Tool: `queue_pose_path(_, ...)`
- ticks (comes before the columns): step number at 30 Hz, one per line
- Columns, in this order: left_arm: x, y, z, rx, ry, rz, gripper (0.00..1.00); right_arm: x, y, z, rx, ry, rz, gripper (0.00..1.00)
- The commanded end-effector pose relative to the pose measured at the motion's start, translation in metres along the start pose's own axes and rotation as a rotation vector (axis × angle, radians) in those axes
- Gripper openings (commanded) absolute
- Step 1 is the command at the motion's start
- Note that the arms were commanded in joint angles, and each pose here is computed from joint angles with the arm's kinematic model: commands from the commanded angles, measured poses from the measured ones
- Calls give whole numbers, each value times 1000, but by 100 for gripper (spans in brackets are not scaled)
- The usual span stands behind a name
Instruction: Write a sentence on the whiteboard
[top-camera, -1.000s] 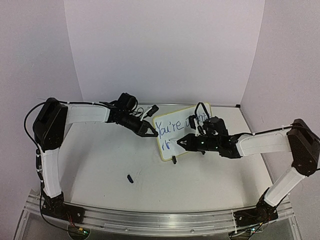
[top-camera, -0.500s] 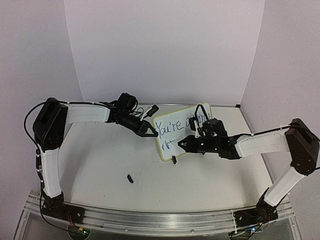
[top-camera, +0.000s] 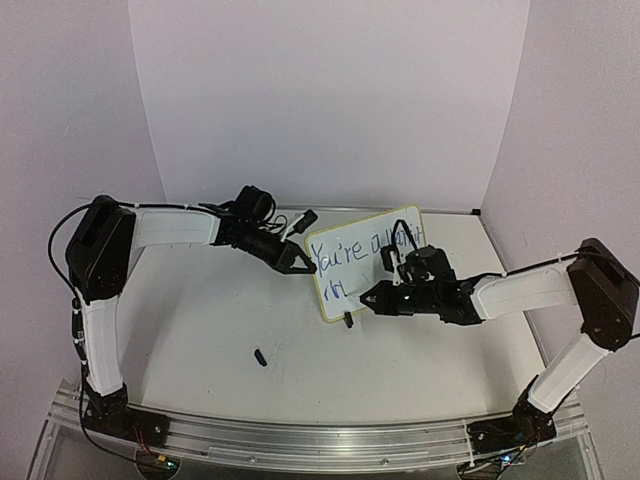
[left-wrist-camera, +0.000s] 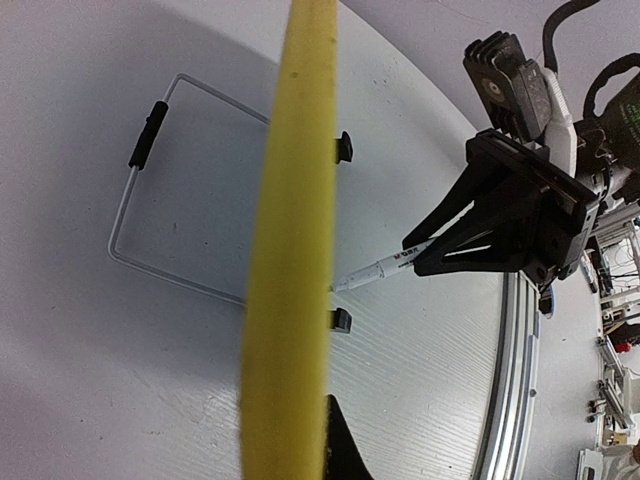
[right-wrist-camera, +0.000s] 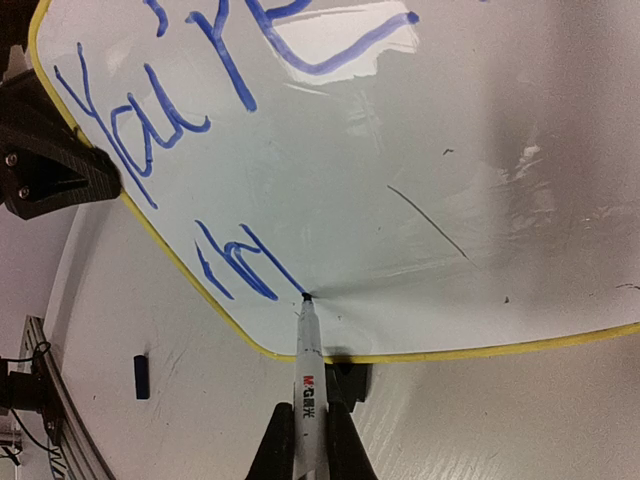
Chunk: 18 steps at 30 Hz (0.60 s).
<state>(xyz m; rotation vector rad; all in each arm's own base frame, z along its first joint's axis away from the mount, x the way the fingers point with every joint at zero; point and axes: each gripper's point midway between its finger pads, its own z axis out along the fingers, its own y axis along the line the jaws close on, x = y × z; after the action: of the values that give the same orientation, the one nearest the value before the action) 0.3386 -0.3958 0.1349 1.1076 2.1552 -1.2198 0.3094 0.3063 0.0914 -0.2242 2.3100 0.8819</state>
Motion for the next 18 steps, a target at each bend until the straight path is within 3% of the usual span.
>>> queue_pose_path(1,23,-13,15,13,92,-11,0,-34,13,-7,1,-84,-25,0)
queue_pose_path(7,23,-14,14,14,93,-11,0,-45,20,-11,-3,-105,-41,0)
queue_pose_path(18,24,-14,15,14,95,-11,0,-23,4,-7,31,-59,-16,0)
